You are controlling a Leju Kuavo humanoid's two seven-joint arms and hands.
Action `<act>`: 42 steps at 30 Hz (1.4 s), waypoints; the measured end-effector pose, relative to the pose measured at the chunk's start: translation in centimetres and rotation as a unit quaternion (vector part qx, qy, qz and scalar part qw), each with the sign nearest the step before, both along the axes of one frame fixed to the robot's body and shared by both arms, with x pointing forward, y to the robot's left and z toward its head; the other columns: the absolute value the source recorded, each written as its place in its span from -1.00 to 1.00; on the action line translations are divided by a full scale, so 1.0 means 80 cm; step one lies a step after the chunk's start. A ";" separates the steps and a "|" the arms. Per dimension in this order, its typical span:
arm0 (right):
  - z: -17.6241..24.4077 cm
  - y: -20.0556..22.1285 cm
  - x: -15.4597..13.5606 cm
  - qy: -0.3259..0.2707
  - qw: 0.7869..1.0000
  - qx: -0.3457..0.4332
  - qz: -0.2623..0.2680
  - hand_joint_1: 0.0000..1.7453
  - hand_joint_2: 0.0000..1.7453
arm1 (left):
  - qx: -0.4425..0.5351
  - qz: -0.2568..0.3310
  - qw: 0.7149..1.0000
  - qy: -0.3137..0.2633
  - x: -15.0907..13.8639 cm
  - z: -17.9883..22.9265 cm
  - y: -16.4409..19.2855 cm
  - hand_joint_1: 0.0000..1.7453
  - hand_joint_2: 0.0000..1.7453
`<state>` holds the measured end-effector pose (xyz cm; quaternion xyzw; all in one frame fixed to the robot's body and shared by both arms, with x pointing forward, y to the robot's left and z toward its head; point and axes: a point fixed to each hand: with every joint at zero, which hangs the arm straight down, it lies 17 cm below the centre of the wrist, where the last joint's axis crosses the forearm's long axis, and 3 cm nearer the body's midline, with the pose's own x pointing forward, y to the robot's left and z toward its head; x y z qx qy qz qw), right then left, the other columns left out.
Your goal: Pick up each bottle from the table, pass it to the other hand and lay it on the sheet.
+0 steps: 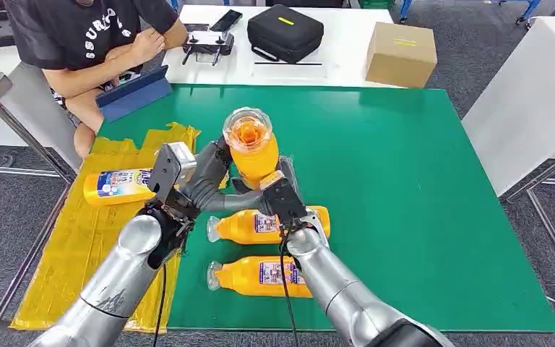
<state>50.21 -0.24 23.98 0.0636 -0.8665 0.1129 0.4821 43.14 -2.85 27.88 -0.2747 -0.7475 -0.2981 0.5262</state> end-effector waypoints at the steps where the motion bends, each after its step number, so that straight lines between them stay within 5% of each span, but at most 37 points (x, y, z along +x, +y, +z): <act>1: 0.001 -0.001 0.001 -0.002 1.000 -0.002 -0.003 1.00 1.00 | -0.002 0.000 1.000 0.003 0.001 -0.001 0.000 -1.00 1.00; 10: 0.003 -0.002 0.003 -0.010 1.000 -0.019 -0.015 1.00 1.00 | -0.009 0.004 1.000 0.014 0.004 -0.008 -0.001 -1.00 1.00; 23: -0.014 0.029 -0.004 0.033 0.996 -0.039 0.076 1.00 1.00 | -0.003 0.019 1.000 0.015 0.012 -0.021 0.003 -1.00 1.00; 42: -0.031 0.040 0.000 0.039 0.990 -0.108 0.076 1.00 1.00 | -0.001 0.028 0.999 0.032 0.020 -0.045 0.010 -1.00 1.00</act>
